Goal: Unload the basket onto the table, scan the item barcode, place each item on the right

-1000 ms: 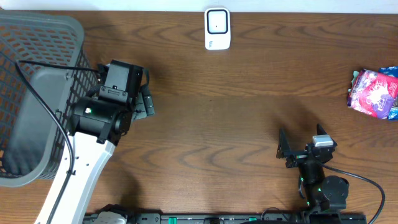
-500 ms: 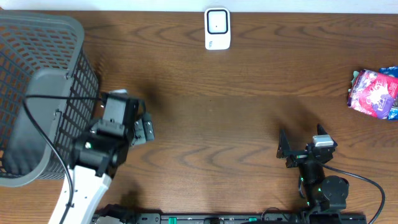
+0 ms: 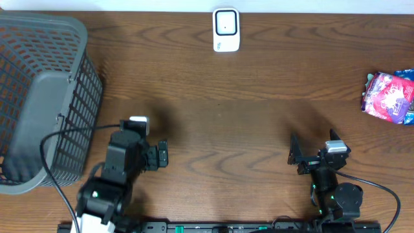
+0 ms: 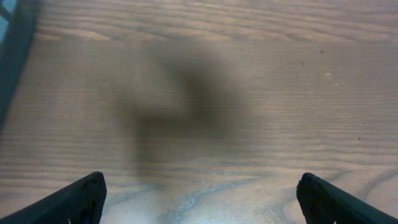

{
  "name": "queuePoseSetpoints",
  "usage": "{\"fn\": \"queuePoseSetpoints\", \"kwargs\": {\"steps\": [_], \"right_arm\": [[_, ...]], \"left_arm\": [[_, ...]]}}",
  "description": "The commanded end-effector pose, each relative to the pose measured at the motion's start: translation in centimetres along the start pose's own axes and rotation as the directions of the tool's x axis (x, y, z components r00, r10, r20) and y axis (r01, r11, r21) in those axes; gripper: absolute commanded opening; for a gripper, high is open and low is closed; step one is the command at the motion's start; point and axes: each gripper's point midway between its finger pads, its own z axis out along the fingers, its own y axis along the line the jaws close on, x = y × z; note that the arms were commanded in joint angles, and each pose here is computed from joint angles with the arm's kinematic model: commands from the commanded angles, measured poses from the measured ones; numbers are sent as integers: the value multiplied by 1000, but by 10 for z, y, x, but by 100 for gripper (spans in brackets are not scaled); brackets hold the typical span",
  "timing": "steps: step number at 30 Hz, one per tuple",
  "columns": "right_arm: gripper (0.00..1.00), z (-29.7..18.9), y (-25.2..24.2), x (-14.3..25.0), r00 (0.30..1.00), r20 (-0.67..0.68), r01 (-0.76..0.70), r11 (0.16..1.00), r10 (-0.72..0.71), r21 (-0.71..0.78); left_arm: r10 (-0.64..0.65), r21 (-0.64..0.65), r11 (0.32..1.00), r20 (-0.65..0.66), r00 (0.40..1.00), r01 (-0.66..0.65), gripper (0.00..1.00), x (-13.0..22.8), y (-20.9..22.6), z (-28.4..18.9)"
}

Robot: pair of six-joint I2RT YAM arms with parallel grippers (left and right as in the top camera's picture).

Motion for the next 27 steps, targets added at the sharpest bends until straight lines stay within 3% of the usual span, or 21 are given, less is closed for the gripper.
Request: {"fn": "queuePoseSetpoints", "kwargs": {"steps": [1, 27], "right_arm": [[99, 0, 0, 1, 1000, 0, -14, 1000, 14, 2], [99, 0, 0, 1, 1000, 0, -14, 1000, 14, 2]], "left_arm": [[16, 34, 999, 67, 998, -18, 98, 1, -3, -2], [-82, 123, 992, 401, 913, 35, 98, 14, 16, 2]]}}
